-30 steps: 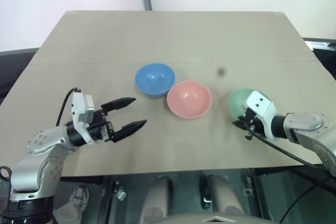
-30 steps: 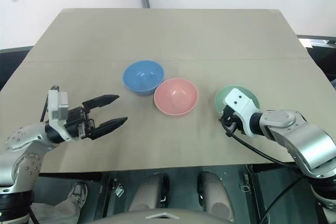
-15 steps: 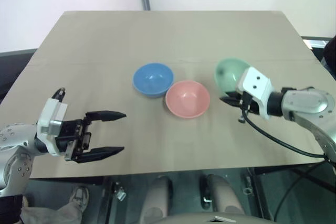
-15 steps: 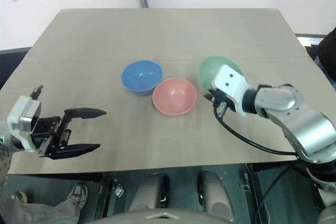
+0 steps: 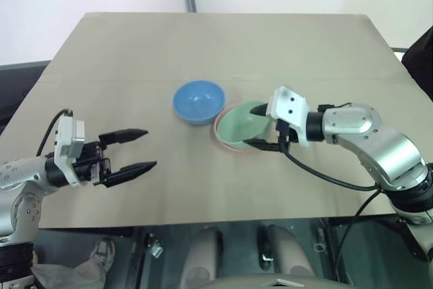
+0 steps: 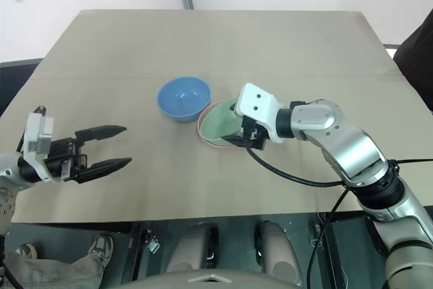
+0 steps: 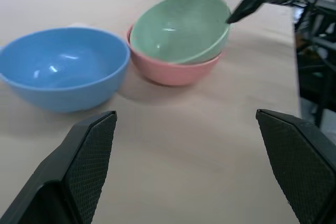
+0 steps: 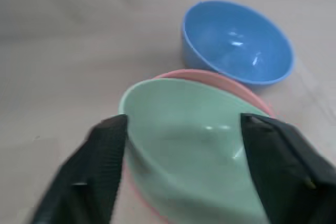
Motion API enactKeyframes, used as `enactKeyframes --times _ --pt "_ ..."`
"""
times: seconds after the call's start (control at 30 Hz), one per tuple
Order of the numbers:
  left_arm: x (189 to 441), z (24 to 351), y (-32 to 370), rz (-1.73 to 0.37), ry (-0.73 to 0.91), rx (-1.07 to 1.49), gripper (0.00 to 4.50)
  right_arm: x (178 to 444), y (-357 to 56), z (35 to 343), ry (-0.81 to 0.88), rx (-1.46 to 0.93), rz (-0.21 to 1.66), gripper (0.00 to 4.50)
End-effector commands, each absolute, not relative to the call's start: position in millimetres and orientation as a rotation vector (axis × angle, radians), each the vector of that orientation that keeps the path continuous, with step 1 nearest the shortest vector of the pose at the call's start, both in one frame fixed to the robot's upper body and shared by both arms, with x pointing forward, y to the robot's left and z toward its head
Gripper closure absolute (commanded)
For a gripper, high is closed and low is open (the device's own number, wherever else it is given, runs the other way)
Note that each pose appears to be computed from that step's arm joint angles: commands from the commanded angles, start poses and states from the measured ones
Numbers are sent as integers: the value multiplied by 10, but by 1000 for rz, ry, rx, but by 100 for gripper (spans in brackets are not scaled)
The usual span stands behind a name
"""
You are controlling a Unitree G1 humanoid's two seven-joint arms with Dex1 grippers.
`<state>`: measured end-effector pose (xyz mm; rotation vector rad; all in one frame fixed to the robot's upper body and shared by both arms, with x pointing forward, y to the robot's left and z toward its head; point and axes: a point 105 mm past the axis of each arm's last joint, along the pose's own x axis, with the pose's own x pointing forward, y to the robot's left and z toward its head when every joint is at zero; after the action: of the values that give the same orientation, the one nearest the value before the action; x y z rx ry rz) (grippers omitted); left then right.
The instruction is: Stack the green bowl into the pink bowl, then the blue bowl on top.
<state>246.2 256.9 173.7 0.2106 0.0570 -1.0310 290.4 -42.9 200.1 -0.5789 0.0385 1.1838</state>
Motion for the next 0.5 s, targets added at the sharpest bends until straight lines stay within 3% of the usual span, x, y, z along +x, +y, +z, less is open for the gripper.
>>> enactKeyframes --times 0.03,0.23,0.5 --pt "2611 1927 2504 -963 5 381 0 2800 -483 2375 -118 -529 1177 96" --pt "3022 2091 2344 -847 32 676 0 2737 -726 2542 -136 -471 1101 96" --pt "3532 1898 2026 -911 162 1231 0 2663 -895 2514 -121 -503 995 96"
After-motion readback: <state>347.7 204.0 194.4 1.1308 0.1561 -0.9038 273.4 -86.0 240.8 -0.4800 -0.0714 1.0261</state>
